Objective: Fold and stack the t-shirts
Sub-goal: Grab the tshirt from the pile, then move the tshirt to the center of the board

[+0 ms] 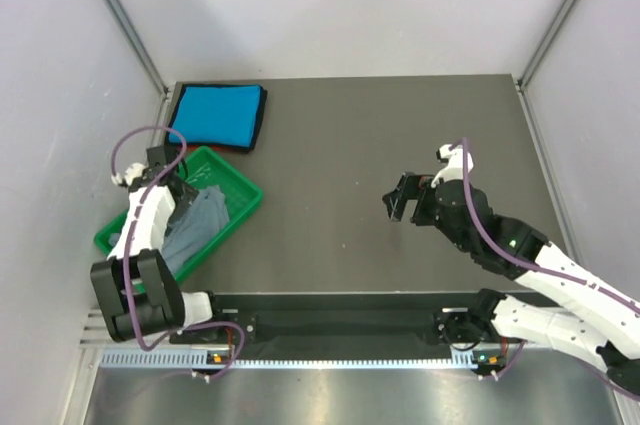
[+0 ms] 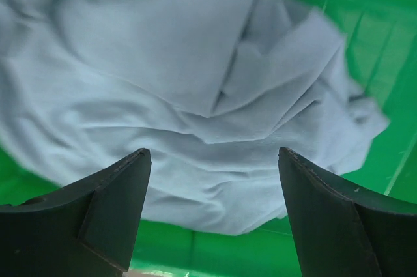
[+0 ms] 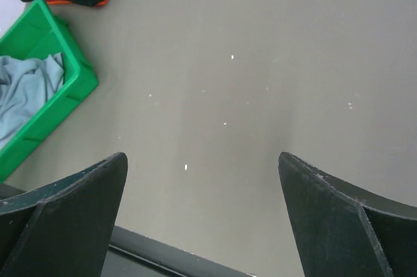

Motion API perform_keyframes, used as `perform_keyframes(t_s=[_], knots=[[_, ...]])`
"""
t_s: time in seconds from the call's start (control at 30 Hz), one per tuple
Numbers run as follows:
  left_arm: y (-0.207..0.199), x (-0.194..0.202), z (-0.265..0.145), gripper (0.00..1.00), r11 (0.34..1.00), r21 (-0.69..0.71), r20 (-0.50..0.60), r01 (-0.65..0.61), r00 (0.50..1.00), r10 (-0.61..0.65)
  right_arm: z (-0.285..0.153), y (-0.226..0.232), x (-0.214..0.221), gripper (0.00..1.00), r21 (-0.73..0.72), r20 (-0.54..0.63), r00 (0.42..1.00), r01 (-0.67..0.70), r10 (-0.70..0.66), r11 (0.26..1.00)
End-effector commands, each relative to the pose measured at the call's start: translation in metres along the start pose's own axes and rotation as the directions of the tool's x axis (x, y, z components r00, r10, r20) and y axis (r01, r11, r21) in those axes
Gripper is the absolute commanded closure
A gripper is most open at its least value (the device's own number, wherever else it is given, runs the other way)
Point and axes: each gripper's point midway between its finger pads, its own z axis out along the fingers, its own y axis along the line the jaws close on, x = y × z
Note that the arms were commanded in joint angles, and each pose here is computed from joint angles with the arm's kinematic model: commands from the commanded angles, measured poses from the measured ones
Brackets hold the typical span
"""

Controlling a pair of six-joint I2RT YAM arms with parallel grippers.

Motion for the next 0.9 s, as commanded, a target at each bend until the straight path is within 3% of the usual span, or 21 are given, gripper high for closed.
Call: perform_keyframes(t_s=[0.0,0.07,0.13,0.23,0.27,0.33,0.43,0.5,0.53,0.6,0.63,0.77,0.87], knots=[[-0.034,0.003,0.020,0.17,0.991,0.119,-0.008,0.058,0.998,-0.057,-0.001,0.011,-0.006,0.00,-0.061,0.030,0.999,-0.033,0.035,0.998],[-0.034,0.020,0.037,0.19,0.995,0.093,-0.064,0.044,0.997,-0.038,-0.002,0.013,-0.005,0.00,-0.078,0.029,0.999,-0.038,0.041,0.996],[-0.034,0.030,0.044,0.27,0.996,0.088,-0.102,0.025,0.995,-0.016,-0.003,0.015,-0.007,0.00,-0.086,0.028,0.999,-0.039,0.041,0.996],[-0.035,0.029,0.042,0.64,0.996,0.088,-0.112,-0.003,0.994,0.013,-0.006,0.014,-0.009,0.00,-0.079,0.025,0.999,-0.032,0.034,0.996],[-0.040,0.017,0.030,0.85,0.993,0.117,-0.087,-0.006,0.996,0.017,-0.009,0.013,-0.013,0.01,-0.073,0.030,0.999,-0.032,0.034,0.997],[-0.055,-0.016,-0.004,0.91,0.983,0.182,-0.025,-0.014,1.000,0.019,-0.011,0.012,-0.014,0.00,-0.074,0.029,0.999,-0.024,0.026,0.997],[-0.089,-0.086,-0.096,1.00,0.915,0.404,0.168,-0.016,0.984,-0.057,-0.018,0.015,-0.019,0.00,-0.098,0.046,0.998,-0.034,0.038,0.995],[-0.119,-0.107,-0.171,1.00,0.776,0.629,0.207,-0.046,0.972,-0.111,-0.027,0.019,-0.026,0.00,-0.124,0.048,0.998,-0.039,0.045,0.991],[-0.138,-0.135,-0.228,1.00,0.653,0.754,0.256,-0.075,0.949,-0.186,-0.029,0.018,-0.028,0.00,-0.126,0.053,0.997,-0.043,0.050,0.991],[-0.165,-0.135,-0.303,1.00,0.445,0.886,0.242,-0.129,0.948,-0.209,-0.035,0.008,-0.030,0.00,-0.100,0.074,0.995,-0.063,0.070,0.993],[-0.178,-0.140,-0.360,1.00,0.275,0.946,0.241,-0.173,0.941,-0.238,-0.036,0.000,-0.032,0.00,-0.068,0.096,0.992,-0.074,0.081,0.995],[-0.232,-0.061,-0.466,1.00,-0.200,0.971,0.129,-0.128,0.992,-0.009,-0.057,-0.017,-0.038,0.00,-0.042,0.127,0.980,-0.149,0.153,0.988],[-0.253,0.009,-0.482,1.00,-0.342,0.939,0.090,-0.028,0.982,0.167,-0.074,-0.025,-0.046,0.00,-0.054,0.165,0.963,-0.205,0.211,0.977]])
